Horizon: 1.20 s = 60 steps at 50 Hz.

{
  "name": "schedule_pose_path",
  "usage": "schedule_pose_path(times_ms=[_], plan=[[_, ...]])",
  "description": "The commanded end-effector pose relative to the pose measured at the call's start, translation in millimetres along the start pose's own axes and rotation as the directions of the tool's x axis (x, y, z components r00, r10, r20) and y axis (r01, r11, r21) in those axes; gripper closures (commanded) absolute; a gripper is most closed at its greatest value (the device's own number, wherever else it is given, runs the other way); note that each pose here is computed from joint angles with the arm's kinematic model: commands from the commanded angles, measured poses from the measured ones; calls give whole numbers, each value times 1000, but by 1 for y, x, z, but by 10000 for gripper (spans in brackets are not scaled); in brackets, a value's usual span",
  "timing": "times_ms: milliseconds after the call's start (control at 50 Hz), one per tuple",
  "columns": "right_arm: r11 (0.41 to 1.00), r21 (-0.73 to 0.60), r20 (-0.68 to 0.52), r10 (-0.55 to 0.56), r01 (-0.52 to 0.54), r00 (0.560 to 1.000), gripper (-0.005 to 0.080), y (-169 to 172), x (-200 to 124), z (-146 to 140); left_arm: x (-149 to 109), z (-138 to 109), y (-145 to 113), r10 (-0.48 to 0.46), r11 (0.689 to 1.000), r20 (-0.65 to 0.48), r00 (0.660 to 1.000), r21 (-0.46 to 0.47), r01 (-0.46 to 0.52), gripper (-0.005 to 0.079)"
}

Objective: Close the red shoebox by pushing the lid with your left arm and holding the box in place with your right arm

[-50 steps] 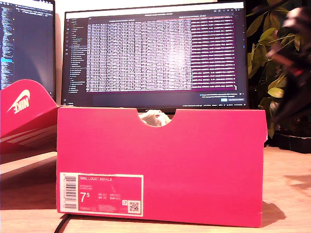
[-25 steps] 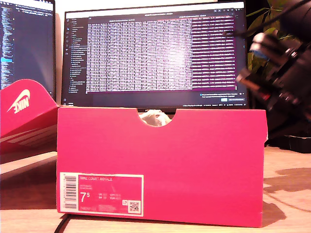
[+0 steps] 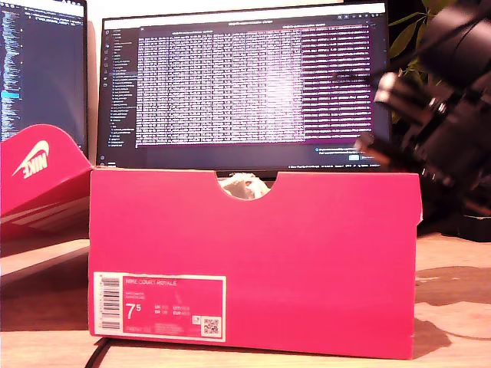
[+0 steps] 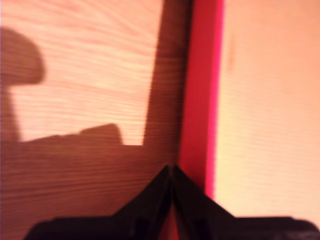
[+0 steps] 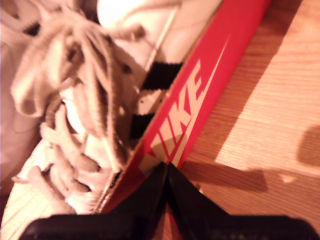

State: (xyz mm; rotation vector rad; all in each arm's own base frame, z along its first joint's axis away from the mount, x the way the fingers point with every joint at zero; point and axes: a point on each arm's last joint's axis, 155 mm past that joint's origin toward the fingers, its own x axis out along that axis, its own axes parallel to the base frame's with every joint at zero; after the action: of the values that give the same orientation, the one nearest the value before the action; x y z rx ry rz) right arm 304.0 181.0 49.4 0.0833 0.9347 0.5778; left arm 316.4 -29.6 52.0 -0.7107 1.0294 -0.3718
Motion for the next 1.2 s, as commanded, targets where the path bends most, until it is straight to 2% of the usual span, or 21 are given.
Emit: schedule_pose_path(times_ms=[0,180,480,640,840,1180], plan=[[999,-32,24,44,-43,999,764,16,2,11,1,4,-14,-61,998,-7,998,7,61,761],[999,-32,22,44,-43,999,764,16,2,10,-10,19,-39,-143,990,0,990,15,143,761],[998,-34,28,45,-44,999,764,16,2,12,-32,37,-72,-197,980,-30,980,21,198,761],[998,-41,48,48,-46,998,764,17,1,17,-46,30,-94,-228,973,-67,971,13,229,761],[998,-42,50,51,-49,997,764,18,1,17,-62,16,-123,-261,962,-81,962,57,266,761],[994,-46,43,100,-98,994,764,27,1,16,-95,10,-183,-374,909,-47,926,179,376,761]])
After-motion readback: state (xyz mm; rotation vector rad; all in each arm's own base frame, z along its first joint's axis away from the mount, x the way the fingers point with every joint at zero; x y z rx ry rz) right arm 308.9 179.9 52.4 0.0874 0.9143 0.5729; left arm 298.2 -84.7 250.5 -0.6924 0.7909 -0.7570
